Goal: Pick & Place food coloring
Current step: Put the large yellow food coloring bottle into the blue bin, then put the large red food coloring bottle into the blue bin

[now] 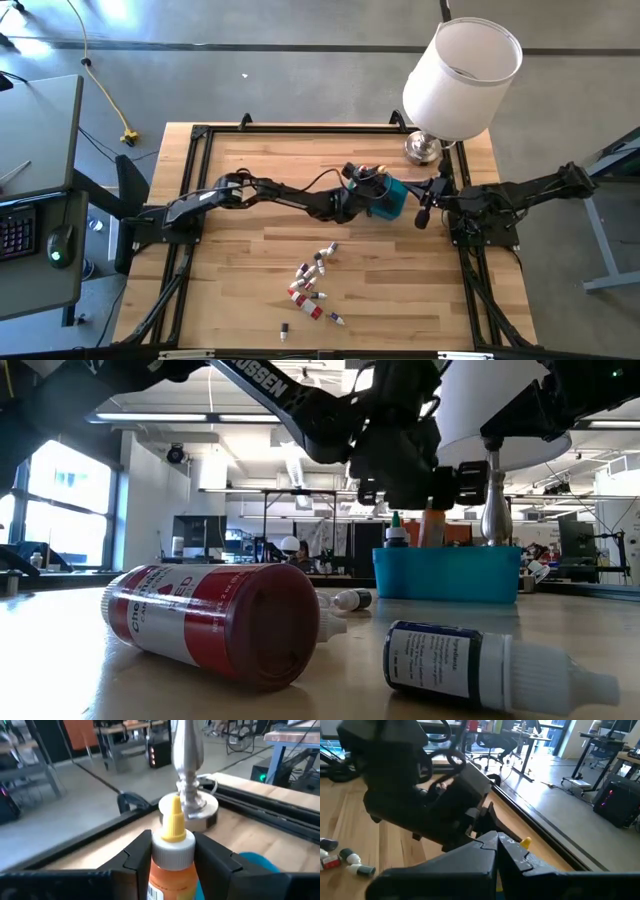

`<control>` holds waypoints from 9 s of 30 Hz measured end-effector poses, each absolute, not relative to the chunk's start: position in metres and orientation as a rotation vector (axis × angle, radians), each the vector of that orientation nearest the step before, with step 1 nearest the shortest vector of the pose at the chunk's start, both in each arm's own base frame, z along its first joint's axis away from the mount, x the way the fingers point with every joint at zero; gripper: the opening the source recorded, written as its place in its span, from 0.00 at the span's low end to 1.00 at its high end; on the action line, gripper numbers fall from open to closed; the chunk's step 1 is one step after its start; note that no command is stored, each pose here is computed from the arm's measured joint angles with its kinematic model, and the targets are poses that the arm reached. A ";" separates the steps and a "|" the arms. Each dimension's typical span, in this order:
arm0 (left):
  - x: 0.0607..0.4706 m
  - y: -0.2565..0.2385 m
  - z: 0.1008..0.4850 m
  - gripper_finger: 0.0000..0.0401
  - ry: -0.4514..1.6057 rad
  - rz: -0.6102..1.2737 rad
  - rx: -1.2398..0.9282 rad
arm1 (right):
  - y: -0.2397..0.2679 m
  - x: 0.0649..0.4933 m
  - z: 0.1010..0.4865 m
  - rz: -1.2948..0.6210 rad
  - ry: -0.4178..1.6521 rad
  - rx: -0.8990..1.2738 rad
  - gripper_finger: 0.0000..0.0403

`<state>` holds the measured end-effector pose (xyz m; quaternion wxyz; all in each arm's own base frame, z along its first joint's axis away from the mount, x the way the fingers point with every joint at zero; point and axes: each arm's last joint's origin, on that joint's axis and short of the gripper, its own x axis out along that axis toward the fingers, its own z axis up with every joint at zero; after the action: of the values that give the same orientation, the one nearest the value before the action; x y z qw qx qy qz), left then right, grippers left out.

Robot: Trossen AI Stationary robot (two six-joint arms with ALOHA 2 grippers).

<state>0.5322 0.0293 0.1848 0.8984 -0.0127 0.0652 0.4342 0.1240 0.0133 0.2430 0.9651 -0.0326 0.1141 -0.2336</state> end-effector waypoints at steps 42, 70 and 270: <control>0.530 0.055 0.177 0.33 0.191 0.855 -0.112 | 0.016 0.125 0.241 -0.380 0.253 -0.059 0.00; 0.521 0.005 0.233 0.47 0.197 0.835 0.107 | 0.016 0.124 0.237 -0.376 0.293 -0.077 0.00; 0.525 -0.037 0.189 0.33 -0.055 0.923 -0.009 | 0.013 0.116 0.226 -0.394 0.403 -0.079 0.00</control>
<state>0.5247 -0.0368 0.1892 0.8950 -0.0046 -0.0263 0.4453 0.1165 0.0135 0.2264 0.9598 -0.0389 0.1986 -0.1943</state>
